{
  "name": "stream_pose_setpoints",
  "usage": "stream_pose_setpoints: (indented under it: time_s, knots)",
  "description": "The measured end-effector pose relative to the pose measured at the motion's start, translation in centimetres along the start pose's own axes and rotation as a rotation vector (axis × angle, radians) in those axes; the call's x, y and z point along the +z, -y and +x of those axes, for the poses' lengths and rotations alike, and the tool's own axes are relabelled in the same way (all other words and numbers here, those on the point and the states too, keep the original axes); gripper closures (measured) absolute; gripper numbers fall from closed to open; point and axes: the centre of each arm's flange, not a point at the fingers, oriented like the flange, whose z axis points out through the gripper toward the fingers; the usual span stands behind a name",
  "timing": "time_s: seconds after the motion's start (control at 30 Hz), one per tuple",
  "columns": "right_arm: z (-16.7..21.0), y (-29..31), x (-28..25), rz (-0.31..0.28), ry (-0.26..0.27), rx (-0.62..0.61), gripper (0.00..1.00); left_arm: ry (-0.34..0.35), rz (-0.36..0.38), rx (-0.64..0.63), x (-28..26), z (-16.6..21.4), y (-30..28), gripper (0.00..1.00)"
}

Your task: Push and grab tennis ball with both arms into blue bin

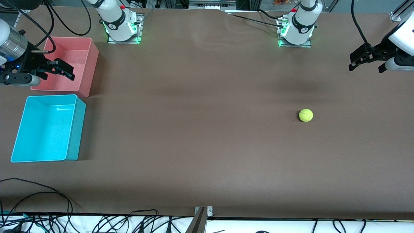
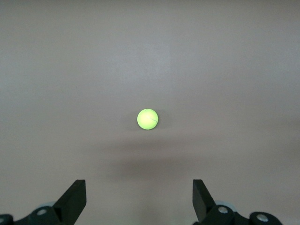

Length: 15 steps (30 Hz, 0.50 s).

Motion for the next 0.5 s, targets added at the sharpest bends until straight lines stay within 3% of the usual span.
stream_pose_setpoints:
  time_s: [0.5]
  knots:
    - [-0.1, 0.16, 0.04, -0.001, 0.006, -0.003, 0.0, 0.0, 0.0, 0.0, 0.0, 0.0, 0.0, 0.0]
